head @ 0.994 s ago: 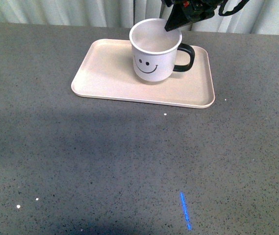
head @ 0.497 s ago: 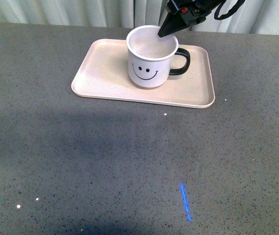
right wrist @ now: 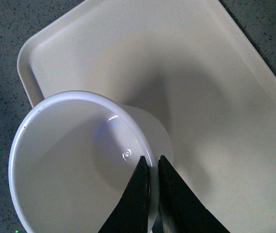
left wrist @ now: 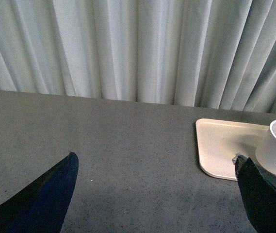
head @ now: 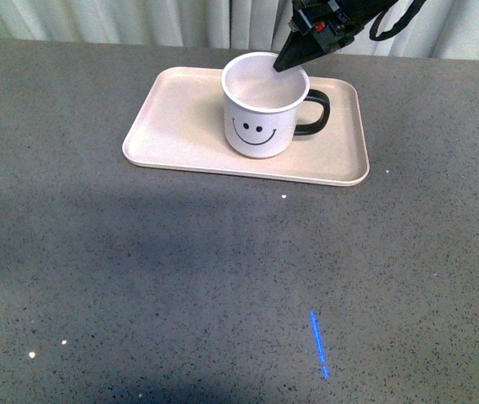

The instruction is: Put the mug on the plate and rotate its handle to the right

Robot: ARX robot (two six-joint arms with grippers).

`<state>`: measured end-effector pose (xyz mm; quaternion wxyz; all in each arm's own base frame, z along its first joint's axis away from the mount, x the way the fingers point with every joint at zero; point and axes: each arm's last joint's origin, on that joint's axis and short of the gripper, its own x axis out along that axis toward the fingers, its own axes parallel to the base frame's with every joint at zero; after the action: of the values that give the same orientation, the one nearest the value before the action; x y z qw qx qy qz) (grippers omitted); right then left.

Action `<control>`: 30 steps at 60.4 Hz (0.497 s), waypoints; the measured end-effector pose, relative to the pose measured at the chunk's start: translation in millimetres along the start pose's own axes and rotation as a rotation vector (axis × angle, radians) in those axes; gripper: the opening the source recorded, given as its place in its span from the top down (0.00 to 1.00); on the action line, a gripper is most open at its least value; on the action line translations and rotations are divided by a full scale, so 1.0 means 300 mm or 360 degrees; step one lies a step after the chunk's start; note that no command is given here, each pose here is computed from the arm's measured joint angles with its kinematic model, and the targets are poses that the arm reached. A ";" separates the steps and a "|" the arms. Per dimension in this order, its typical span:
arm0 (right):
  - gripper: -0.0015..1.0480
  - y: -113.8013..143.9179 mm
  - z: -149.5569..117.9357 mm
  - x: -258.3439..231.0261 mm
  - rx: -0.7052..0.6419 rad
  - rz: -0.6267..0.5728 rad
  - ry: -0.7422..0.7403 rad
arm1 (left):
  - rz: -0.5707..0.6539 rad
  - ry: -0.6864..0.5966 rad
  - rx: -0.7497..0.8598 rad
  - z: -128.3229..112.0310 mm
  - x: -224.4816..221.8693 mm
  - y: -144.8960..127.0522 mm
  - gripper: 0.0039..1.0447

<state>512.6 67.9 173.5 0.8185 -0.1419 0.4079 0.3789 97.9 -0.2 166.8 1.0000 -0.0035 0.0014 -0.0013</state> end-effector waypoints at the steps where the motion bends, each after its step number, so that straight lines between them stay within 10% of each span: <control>1: 0.98 0.000 -0.001 0.001 0.0000 0.0000 0.0002 | 0.0000 0.0000 0.0000 0.000 0.000 0.000 0.09; 8: 0.92 -0.006 -0.010 0.010 -0.0008 -0.0011 0.0019 | 0.0000 0.0000 0.0000 0.000 0.000 0.000 0.09; 30: 0.27 -0.035 -0.005 0.000 -0.0019 -0.0066 0.0012 | 0.0000 0.0000 0.0000 0.000 0.000 0.000 0.09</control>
<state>519.5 60.0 171.6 0.8238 -0.1566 0.4056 0.3638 97.9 -0.2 166.8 1.0000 -0.0035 0.0014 -0.0013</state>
